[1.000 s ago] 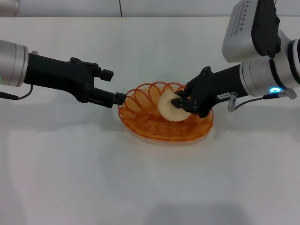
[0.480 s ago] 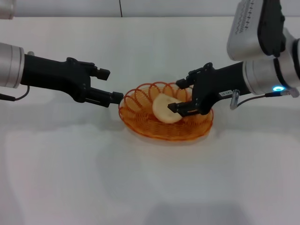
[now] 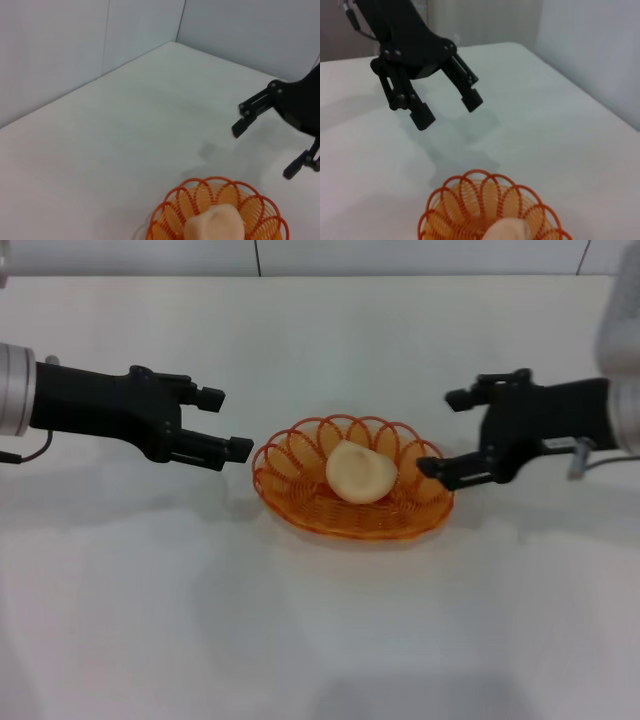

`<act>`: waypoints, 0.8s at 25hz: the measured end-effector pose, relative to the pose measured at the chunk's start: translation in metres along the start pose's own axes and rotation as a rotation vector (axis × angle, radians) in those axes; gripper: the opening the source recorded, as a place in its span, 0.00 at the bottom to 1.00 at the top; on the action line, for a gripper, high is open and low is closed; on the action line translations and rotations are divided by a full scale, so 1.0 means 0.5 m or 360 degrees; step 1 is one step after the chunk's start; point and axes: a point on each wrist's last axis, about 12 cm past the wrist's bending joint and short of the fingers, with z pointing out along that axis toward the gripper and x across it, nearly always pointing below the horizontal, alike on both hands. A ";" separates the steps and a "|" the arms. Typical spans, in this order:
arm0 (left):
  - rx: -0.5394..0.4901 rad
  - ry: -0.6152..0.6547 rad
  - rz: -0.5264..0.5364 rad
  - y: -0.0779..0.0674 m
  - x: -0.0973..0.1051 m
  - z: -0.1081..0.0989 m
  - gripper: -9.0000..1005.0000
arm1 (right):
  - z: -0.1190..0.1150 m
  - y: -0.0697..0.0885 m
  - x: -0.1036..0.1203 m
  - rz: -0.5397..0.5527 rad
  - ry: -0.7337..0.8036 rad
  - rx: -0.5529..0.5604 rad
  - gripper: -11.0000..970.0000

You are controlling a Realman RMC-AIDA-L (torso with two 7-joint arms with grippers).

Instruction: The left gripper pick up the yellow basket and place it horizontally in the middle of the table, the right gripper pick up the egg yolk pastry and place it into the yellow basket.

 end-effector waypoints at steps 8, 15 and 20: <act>0.0028 -0.0067 0.0019 -0.009 0.012 -0.008 0.86 | -0.045 0.010 0.044 0.0048 -0.0132 -0.0073 0.88; 0.0081 -0.0099 0.0015 -0.025 0.036 -0.018 0.86 | -0.068 0.018 0.076 0.0051 -0.0128 -0.0175 0.88; 0.0079 -0.0109 0.0023 -0.027 0.042 -0.019 0.86 | -0.075 0.016 0.090 0.0054 -0.0205 -0.0208 0.88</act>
